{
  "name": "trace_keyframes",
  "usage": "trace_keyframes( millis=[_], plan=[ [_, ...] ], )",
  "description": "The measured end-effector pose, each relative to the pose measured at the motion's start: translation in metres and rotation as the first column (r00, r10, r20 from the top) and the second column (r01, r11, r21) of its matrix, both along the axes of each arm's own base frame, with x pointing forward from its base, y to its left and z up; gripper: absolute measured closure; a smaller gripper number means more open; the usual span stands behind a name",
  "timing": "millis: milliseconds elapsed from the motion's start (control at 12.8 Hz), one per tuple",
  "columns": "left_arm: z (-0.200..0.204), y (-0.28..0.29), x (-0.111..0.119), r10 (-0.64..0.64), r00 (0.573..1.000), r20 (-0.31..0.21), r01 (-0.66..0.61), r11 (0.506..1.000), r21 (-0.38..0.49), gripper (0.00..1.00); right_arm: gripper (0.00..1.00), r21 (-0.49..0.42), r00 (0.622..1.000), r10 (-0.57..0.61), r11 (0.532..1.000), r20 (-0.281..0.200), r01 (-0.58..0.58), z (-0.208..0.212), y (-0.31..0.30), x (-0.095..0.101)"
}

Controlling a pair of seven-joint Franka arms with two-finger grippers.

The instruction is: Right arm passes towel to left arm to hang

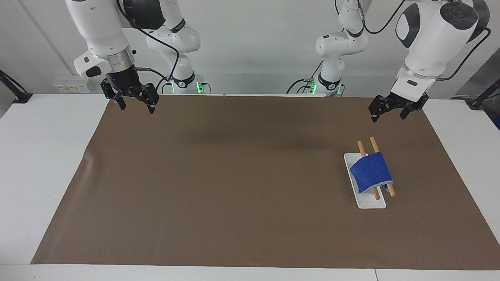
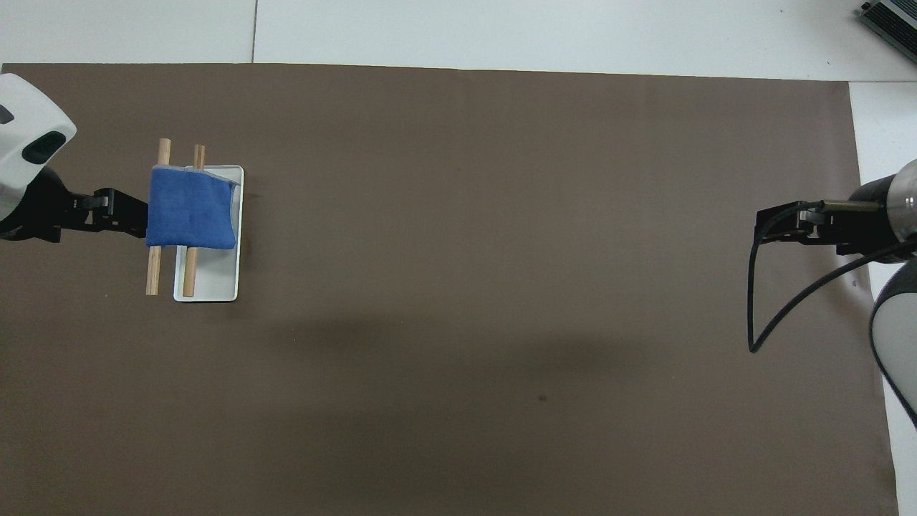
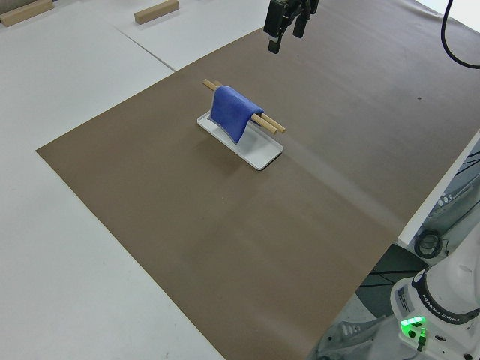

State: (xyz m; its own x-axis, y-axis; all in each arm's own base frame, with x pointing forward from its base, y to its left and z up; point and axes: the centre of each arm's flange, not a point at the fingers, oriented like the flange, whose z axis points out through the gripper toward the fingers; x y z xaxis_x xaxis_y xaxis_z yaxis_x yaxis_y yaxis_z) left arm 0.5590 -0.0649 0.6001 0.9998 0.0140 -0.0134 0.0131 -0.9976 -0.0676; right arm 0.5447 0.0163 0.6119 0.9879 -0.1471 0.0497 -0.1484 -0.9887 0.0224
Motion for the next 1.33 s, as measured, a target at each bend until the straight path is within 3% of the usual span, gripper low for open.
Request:
trace_keyframes(
  millis=[468,1092,1326],
  plan=[
    [-0.0031,-0.0048,0.0098,0.005,0.997,0.076,0.000,0.998,-0.063,0.00,0.00,0.000,1.000,0.000,1.000,0.000,0.000,0.0000,0.0000,0.0000],
    [-0.0056,-0.0032,0.0091,0.008,0.997,0.072,-0.003,0.998,-0.062,0.03,0.00,0.000,1.000,0.000,1.000,0.000,0.000,0.0000,0.0000,0.0000],
    [-0.0068,-0.0025,0.0082,0.007,0.998,0.069,-0.003,0.998,-0.061,0.00,0.00,0.000,1.000,0.000,1.000,0.000,0.000,0.0000,0.0000,0.0000]
  ],
)
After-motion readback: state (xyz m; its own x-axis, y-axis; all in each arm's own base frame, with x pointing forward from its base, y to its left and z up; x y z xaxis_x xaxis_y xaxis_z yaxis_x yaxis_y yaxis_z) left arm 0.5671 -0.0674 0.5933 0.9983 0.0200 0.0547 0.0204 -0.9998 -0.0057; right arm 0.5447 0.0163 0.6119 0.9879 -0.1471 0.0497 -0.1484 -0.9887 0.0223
